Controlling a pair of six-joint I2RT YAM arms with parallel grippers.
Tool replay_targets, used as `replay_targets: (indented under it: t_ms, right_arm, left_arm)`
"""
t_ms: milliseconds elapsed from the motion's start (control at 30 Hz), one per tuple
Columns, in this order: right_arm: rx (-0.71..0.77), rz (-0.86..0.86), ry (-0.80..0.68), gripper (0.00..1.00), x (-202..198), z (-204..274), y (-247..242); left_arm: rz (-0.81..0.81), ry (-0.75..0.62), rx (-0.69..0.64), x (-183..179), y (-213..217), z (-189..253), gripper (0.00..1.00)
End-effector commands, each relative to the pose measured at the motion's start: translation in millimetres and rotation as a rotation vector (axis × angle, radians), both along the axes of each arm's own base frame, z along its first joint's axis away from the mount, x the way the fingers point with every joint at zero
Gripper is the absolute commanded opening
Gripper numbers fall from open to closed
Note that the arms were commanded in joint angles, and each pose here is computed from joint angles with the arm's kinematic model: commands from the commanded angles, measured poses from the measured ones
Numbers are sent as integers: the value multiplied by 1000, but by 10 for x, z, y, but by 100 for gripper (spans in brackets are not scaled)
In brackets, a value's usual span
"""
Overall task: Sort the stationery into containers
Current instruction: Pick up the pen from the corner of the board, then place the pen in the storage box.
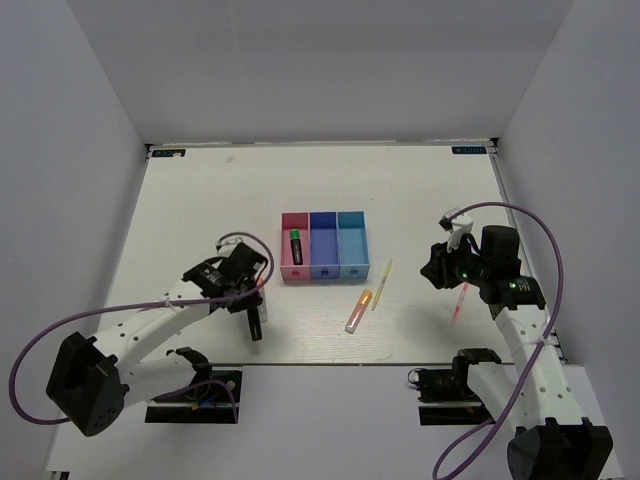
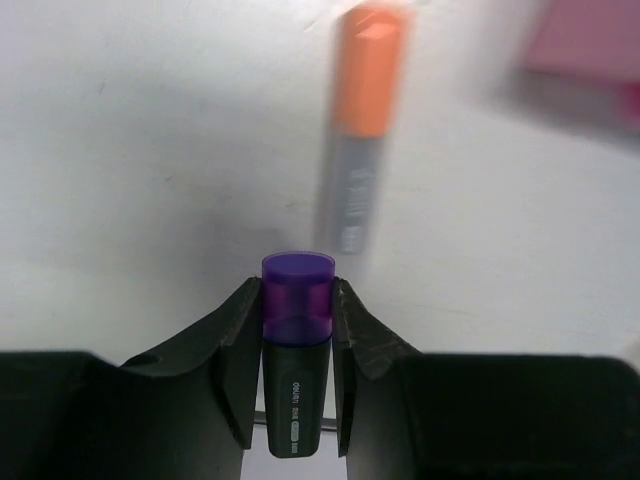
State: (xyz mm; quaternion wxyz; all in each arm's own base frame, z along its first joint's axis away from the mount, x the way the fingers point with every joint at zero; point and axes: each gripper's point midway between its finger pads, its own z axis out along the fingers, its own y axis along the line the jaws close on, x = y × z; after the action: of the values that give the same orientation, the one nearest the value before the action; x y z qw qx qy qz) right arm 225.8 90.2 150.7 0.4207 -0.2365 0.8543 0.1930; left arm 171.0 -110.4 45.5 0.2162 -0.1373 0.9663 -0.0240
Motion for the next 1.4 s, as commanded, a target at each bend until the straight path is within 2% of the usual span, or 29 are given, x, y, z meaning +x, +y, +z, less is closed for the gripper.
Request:
replay_targets:
  t_ms: [0,167,233,267,300,333,400,533,667,700,833,900,967,1033,1133,1200,1233,1267,1300,1333,1367]
  right_arm:
    - [6,12,-29,43,27,89,24]
    - [6,10,-26,44,27,76,20]
    - [5,12,-26,44,25,75,25]
    - [5,9,-25,44,29,72,18]
    - [5,9,-25,44,23,70,17]
    - [5,9,-23,44,21,64,17]
    - [3,10,-29,44,24,78,18]
    - [4,9,-34,45,24,94,19]
    - [6,8,-32,47,24,92,18]
    - [4,9,-32,47,20,96,19]
    - [3,9,-32,48,17,87,14]
    - [3,7,-37,50,24,104,13]
    - [5,9,-35,50,23,102,17]
    - [4,9,-32,51,24,95,19]
    - [0,7,-28,51,25,75,9]
    - [0,5,-29,51,22,78,7]
    - [-1,2,-27,51,26,66,2]
    - [0,4,-25,51,24,62,2]
    - [0,9,-26,48,24,62,11]
    - [0,10,-22,44,22,58,9]
    - [5,18,-19,26,10,54,26]
  left_arm:
    - [-65,-129,-62,343,-249,596,2]
    - [-137,-275,-120,886,-647,1273,2]
    - [-162,-238,-94,1078,-747,1175,2]
    - [-160,-294,-123,1261,-842,1431,2]
    - [-174,-242,-80,1377,-885,1229,2]
    - [-175,-283,-107,1541,-971,1434,2]
    - [-192,-236,-59,1699,-1043,1220,2]
    - [-207,-225,-41,2046,-1149,1198,6]
    - [-211,-177,23,2240,-1170,993,16]
    - [-209,-172,25,2288,-1178,983,23]
    - [-200,-157,45,2308,-1140,871,38]
    - [-198,-159,43,2293,-1117,884,49]
    - [-199,-165,43,2274,-1101,903,57]
    - [-205,-174,42,2262,-1090,947,61]
    - [-210,-184,40,2234,-1065,1035,61]
    - [-208,-189,30,2180,-1051,1108,51]
    - [-211,-202,15,2132,-1045,1175,27]
    - [-212,-206,10,2096,-1029,1212,14]
    - [-218,-215,20,1978,-984,1242,5]
    - [-210,-255,17,1916,-916,1378,0]
    - [-205,-197,66,1735,-770,1084,0]
